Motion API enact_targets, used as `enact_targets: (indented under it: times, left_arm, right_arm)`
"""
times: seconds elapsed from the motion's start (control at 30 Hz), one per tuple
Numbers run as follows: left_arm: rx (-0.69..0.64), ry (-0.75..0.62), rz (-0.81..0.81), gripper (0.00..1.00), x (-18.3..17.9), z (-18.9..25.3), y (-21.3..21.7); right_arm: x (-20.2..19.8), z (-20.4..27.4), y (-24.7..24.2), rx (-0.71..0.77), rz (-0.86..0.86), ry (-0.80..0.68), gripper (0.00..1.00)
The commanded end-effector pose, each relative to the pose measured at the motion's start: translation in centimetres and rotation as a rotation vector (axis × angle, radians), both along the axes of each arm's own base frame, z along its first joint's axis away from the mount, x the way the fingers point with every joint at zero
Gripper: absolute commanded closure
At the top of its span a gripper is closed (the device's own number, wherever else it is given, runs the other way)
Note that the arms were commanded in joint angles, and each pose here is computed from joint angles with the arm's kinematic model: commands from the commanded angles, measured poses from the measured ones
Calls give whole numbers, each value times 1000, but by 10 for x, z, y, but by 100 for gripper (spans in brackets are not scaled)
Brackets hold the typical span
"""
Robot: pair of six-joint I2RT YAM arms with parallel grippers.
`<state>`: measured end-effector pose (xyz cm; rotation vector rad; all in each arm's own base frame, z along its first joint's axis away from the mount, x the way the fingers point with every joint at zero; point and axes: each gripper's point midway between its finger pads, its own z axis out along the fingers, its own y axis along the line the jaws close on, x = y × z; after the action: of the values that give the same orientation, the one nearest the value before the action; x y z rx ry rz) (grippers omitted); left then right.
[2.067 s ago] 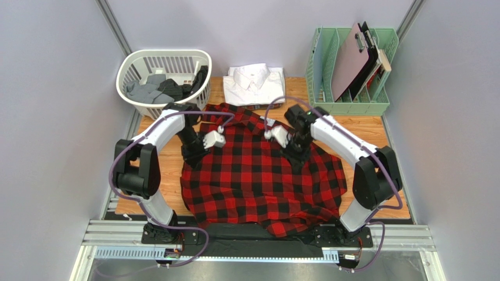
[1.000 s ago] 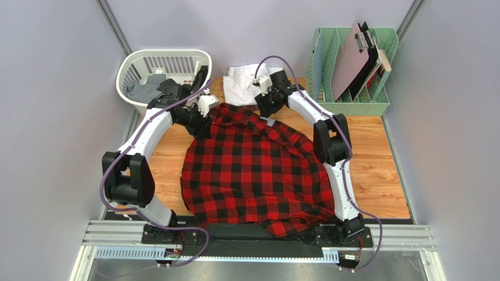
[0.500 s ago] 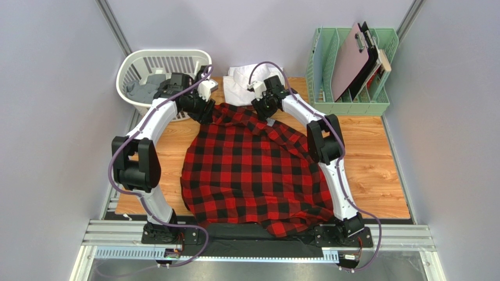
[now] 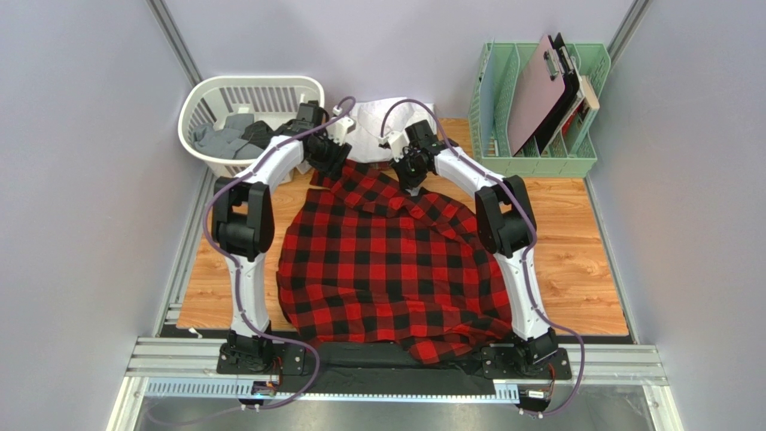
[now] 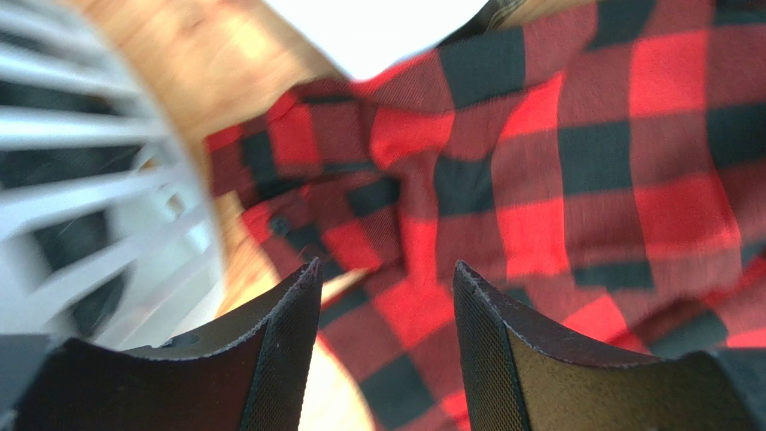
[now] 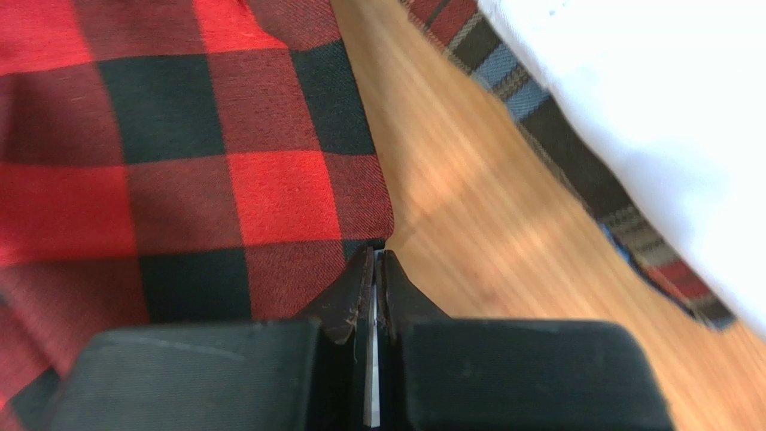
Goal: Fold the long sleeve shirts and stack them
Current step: Fold the shirt
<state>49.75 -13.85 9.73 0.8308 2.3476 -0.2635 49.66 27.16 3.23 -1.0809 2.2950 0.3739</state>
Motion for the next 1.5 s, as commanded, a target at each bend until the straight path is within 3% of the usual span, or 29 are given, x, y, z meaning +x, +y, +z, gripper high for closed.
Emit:
enact_targets:
  times: [0.0, 0.13, 0.3, 0.5, 0.57, 0.67, 0.77, 0.8, 1.0, 1.3, 1.47]
  left_arm:
    - [12, -52, 38, 38, 27, 3, -16]
    - [29, 19, 44, 39, 32, -25, -20]
    - [60, 50, 18, 51, 35, -38, -20]
    - [27, 109, -40, 81, 28, -41, -30]
    - [6, 108, -60, 100, 25, -36, -34]
    - [-54, 66, -89, 100, 24, -13, -42]
    - [-158, -39, -136, 100, 17, 42, -55]
    - [-198, -115, -162, 100, 14, 79, -60]
    - [-371, -225, -354, 100, -52, 173, -93]
    - [-395, -282, -532, 100, -117, 213, -127]
    - [-369, -312, -741, 100, -168, 214, -151]
  right_arm:
    - [4, 63, 5, 86, 1, -99, 100]
    - [0, 69, 5, 92, 2, -90, 100]
    - [-1, 87, 3, 125, -3, -100, 100]
    - [-4, 110, 4, 182, -3, -106, 100]
    - [-6, 115, 4, 195, 1, -106, 100]
    - [-7, 118, 1, 191, -3, -109, 100]
    - [-8, 129, -6, 199, -10, -120, 100]
    - [-7, 131, -10, 199, -17, -122, 100]
    - [2, 151, -28, 201, -50, -164, 100]
    - [-5, 197, -58, 231, -90, -223, 100]
    - [-31, 220, -78, 262, -95, -238, 100]
